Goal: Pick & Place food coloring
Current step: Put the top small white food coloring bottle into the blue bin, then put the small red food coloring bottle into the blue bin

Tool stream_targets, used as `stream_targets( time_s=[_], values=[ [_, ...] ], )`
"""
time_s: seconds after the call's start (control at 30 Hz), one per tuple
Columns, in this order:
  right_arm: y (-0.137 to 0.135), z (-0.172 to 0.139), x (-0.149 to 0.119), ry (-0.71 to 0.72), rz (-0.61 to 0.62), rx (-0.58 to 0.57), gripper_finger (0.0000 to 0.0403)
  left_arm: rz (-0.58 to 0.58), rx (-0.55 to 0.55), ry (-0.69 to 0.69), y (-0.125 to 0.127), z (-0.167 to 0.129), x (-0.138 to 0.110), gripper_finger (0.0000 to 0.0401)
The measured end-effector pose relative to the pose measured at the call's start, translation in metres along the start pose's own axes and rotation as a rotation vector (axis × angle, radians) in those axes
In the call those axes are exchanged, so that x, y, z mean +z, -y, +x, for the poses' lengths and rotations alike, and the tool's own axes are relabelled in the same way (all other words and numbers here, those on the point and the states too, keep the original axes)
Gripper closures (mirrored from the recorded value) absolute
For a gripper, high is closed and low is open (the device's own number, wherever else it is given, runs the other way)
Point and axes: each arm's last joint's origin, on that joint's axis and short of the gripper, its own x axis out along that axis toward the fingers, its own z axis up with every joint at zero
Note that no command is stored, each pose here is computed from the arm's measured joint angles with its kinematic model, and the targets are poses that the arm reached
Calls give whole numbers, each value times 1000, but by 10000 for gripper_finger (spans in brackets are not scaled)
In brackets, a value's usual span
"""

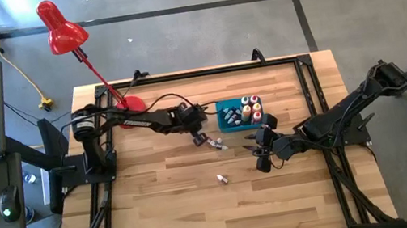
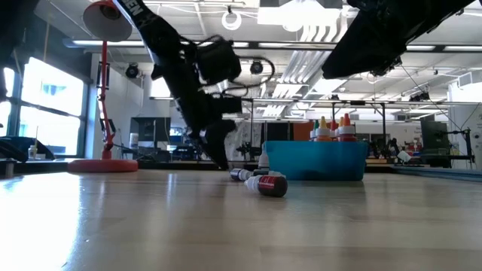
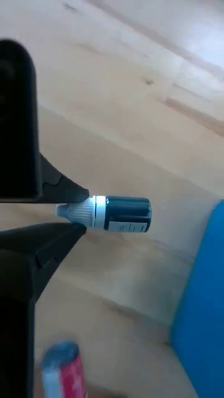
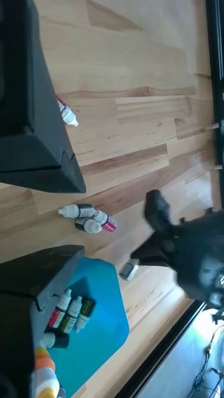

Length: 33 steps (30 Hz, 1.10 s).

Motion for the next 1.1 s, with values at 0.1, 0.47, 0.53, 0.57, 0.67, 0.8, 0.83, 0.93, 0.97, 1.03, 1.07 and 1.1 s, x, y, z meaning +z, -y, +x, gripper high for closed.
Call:
stream_targets(
  time_s=[0.1, 0.47, 0.53, 0.57, 0.67, 0.8, 0.83, 0.93, 0.97, 1.03, 1.07, 1.1],
  values=[
    [0, 0, 0, 2, 1, 1, 263, -13, -4, 66, 0, -14, 14, 393],
    [-1, 0, 1, 9, -6, 16, 263, 164, -130, 309, 23, -72, 72, 392],
    [-1, 0, 2, 10, -6, 18, 263, 172, -198, 324, 27, -68, 78, 391],
    [-1, 0, 2, 9, -7, 18, 263, 174, -203, 308, 27, -62, 77, 390],
    [-1, 0, 2, 10, 2, 20, 263, 169, -153, 290, 31, -43, 74, 377],
    [-1, 0, 2, 10, 19, 24, 263, 184, -80, 318, 33, -25, 75, 338],
    [-2, 0, 2, 7, 20, 32, 263, 186, -80, 315, 34, -23, 74, 325],
    [-2, 0, 1, -7, 19, 58, 263, 211, -70, 340, 35, -21, 76, 287],
    [-2, 0, 1, -11, 19, 66, 263, 215, -56, 345, 34, -21, 77, 275],
    [-3, 0, 1, -17, 19, 81, 263, 214, -24, 343, 34, -22, 77, 254],
    [-3, 0, 1, -18, 20, 84, 263, 213, -12, 338, 33, -24, 77, 246],
    [-3, 0, 1, -17, 20, 86, 263, 213, 7, 331, 32, -27, 77, 239]
  ],
)
